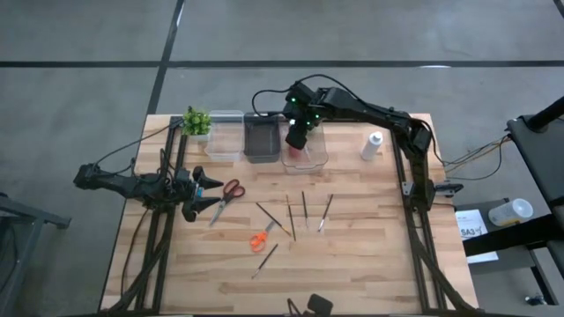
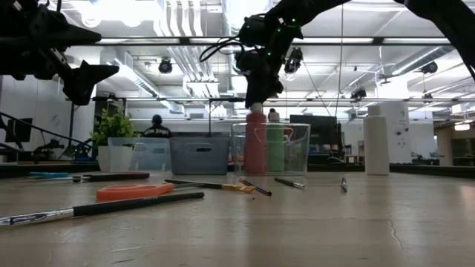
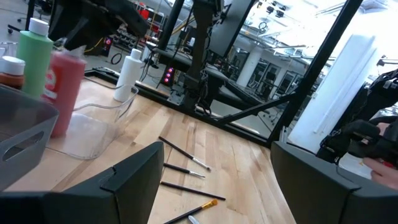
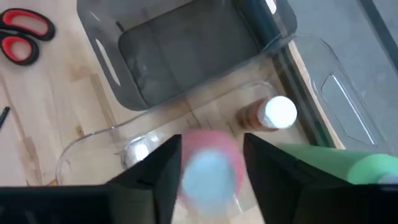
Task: Pick & Place Paint Supplies
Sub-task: Put the pink paint bottle into the right transparent bin, then put the white paint bottle into the right transparent bin
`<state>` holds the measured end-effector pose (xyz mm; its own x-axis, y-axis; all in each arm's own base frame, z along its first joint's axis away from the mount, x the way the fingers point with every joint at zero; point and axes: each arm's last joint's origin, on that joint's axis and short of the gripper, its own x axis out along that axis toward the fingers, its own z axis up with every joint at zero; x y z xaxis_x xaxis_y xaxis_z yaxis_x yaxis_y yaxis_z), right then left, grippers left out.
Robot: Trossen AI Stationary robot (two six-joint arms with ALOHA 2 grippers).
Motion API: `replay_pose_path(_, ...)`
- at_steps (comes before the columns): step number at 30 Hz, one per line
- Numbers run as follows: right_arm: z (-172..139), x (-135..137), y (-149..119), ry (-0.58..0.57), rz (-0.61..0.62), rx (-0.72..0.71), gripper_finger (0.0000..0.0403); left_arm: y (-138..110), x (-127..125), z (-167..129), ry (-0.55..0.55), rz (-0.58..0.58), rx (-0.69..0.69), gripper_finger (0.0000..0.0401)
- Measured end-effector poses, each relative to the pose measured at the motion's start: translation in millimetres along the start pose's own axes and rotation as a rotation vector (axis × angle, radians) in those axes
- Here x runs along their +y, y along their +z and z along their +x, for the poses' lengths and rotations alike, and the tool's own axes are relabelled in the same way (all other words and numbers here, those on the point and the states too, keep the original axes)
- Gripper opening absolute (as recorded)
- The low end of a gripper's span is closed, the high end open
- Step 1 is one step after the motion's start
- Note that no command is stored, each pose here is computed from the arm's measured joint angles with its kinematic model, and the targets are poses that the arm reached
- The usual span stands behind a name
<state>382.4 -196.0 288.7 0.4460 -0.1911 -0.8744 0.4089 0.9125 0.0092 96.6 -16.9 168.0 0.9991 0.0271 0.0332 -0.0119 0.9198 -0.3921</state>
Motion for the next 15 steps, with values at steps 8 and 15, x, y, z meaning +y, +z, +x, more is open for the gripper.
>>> replay_pose_path(8, -3, 0, 0, -0.002, 0.001, -0.006, 0.0219, 0, 0, 0, 0.0, 0.0, 0.0, 0.0303)
replay_pose_path(15, -56, 0, -1, -0.046, -0.001, -0.106, 0.0221, 0, 0, 0, 0.0, 0.0, 0.0, 0.0303)
